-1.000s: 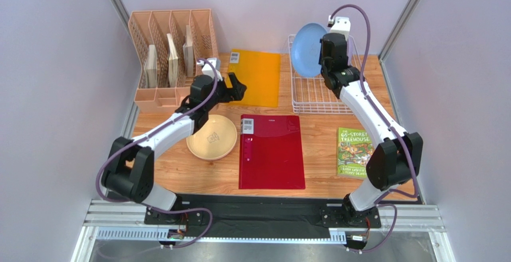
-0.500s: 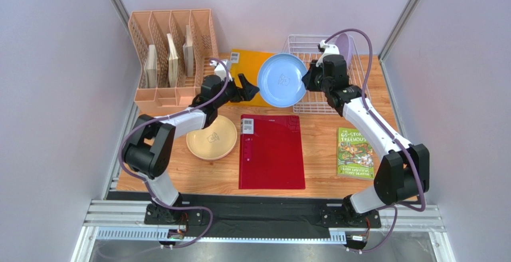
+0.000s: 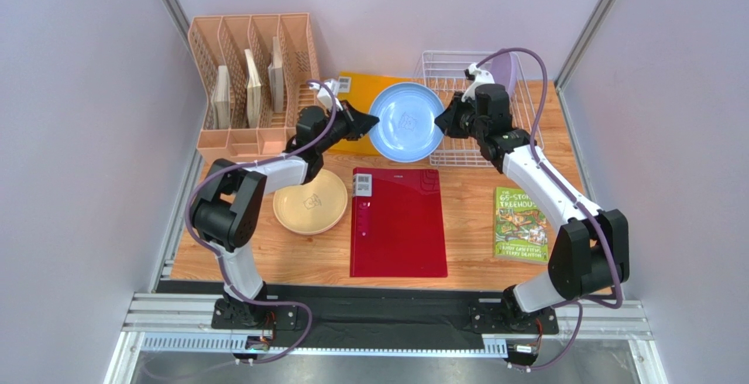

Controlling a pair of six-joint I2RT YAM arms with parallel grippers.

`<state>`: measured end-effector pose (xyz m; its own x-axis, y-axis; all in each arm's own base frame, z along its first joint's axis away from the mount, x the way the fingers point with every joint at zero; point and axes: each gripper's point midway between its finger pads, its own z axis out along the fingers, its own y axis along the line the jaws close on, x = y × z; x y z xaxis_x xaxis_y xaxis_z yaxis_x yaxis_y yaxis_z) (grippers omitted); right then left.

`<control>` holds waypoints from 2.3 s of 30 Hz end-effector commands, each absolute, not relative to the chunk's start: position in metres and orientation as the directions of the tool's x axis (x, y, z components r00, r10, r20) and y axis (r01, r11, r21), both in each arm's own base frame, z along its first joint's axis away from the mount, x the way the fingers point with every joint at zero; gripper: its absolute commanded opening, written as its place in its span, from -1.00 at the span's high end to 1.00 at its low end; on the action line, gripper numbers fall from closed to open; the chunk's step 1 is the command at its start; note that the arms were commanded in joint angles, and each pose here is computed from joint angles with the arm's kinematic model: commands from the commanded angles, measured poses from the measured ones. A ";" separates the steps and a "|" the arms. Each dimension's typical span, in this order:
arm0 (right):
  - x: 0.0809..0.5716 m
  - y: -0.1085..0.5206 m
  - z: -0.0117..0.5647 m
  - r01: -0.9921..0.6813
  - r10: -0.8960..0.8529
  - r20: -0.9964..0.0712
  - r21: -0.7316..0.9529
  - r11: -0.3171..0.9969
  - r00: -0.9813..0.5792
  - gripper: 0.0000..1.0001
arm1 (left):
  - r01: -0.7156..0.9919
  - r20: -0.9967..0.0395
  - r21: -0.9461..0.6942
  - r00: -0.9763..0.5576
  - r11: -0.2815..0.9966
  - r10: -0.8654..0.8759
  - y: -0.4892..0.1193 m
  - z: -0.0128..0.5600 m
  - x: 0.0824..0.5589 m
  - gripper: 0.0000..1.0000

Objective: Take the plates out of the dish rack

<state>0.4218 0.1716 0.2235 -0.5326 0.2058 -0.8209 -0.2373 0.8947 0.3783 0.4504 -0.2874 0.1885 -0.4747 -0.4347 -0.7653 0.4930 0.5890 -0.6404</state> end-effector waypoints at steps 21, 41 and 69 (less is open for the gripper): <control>0.481 0.047 0.279 0.210 0.096 -0.938 0.025 0.977 -0.334 -0.39 | -0.005 -0.846 -0.443 -0.329 0.897 -0.420 -0.122 0.193 0.332 1.00; 0.564 -0.003 0.260 0.349 0.047 -0.946 -0.072 0.934 -0.322 -0.42 | -0.341 -0.842 -0.406 -0.221 0.848 -0.493 -0.037 0.123 0.266 1.00; 0.618 -0.043 0.231 0.465 -0.132 -0.906 -0.327 0.823 -0.403 -0.49 | -0.375 -0.810 -0.398 -0.285 0.838 -0.512 -0.037 0.089 0.254 -0.50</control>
<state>0.6071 -0.0253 0.2306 -0.3995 -0.1003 -0.9112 0.4197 0.8637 -0.2791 0.2494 -0.0322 0.0819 -0.2997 -0.4965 -0.8147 -0.3934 0.8423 -0.3685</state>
